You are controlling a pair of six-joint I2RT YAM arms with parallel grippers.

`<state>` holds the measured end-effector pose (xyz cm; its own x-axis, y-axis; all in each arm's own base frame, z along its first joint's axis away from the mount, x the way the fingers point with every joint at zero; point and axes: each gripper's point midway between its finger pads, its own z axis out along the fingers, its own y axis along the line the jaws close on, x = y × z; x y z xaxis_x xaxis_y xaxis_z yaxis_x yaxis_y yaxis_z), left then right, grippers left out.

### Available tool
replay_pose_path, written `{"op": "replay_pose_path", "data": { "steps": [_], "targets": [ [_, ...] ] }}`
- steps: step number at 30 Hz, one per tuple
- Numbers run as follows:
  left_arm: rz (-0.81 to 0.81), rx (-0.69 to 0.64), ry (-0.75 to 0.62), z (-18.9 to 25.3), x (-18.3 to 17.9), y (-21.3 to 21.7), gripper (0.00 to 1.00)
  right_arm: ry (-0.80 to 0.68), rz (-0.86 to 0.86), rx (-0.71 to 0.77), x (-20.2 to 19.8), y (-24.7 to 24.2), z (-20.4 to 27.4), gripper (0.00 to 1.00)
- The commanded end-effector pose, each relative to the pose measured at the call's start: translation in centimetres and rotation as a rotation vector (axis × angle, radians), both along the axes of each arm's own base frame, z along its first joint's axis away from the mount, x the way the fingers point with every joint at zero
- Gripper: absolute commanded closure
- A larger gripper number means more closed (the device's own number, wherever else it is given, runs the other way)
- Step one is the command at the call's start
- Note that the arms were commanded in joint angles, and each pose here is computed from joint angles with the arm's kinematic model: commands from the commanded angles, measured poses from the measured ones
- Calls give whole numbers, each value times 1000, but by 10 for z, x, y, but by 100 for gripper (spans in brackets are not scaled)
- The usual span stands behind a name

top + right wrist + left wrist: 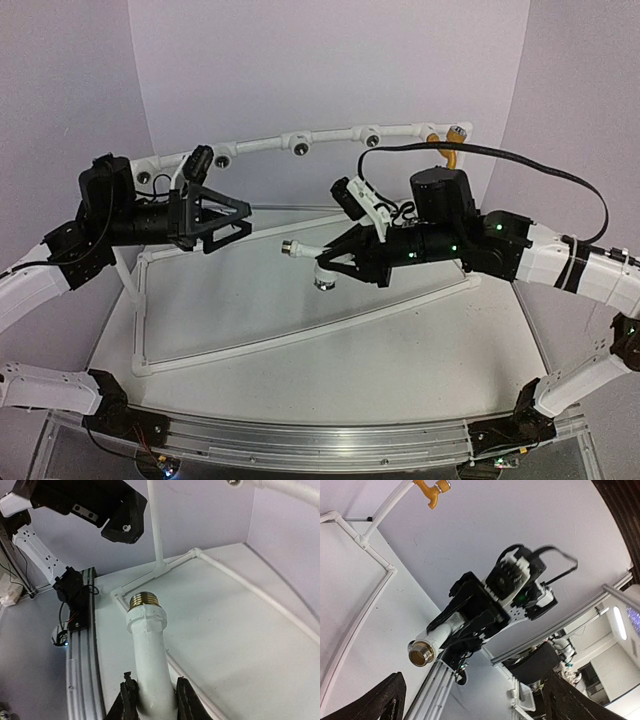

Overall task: Install the water faucets
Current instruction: Pass from the right arm to the left

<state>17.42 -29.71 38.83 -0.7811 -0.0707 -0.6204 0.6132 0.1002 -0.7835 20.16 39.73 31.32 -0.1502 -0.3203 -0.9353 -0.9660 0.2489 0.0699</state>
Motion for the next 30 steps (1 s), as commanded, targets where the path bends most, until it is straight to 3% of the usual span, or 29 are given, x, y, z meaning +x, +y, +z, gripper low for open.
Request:
{"op": "replay_pose_path", "data": {
  "steps": [1,3,6,9,15,17,22,24,25,27,28,29,30],
  "targets": [
    [18,84,-273,-28,-3,-20,1,257,87,8,-26,4,18,100],
    [-36,86,-315,-29,-15,-29,0,288,126,14,-31,10,24,100],
    [-148,96,-266,-43,-27,-42,0,329,176,15,-36,18,25,100],
    [-215,98,-243,-50,-37,-46,6,350,198,17,-38,21,24,100],
    [-226,99,-239,-53,-40,-45,48,377,213,20,-38,27,22,100],
    [-227,101,-233,-54,-39,-47,55,384,220,23,-39,28,23,100],
    [-218,101,-240,-52,-37,-46,63,361,188,52,-36,25,31,100],
    [-196,101,-248,-51,-35,-45,86,359,175,64,-34,24,32,98],
    [-181,101,-254,-49,-34,-43,96,357,148,69,-30,23,33,81],
    [-126,101,-276,-45,-28,-40,100,372,19,87,-12,21,31,29],
    [-99,96,-295,-41,-26,-37,100,383,-16,107,-7,19,33,13],
    [-75,84,-318,-35,-25,-33,100,402,-34,127,-4,17,32,4],
    [-57,65,-335,-31,-25,-31,100,432,-22,171,-6,18,36,2]
  ]
}}
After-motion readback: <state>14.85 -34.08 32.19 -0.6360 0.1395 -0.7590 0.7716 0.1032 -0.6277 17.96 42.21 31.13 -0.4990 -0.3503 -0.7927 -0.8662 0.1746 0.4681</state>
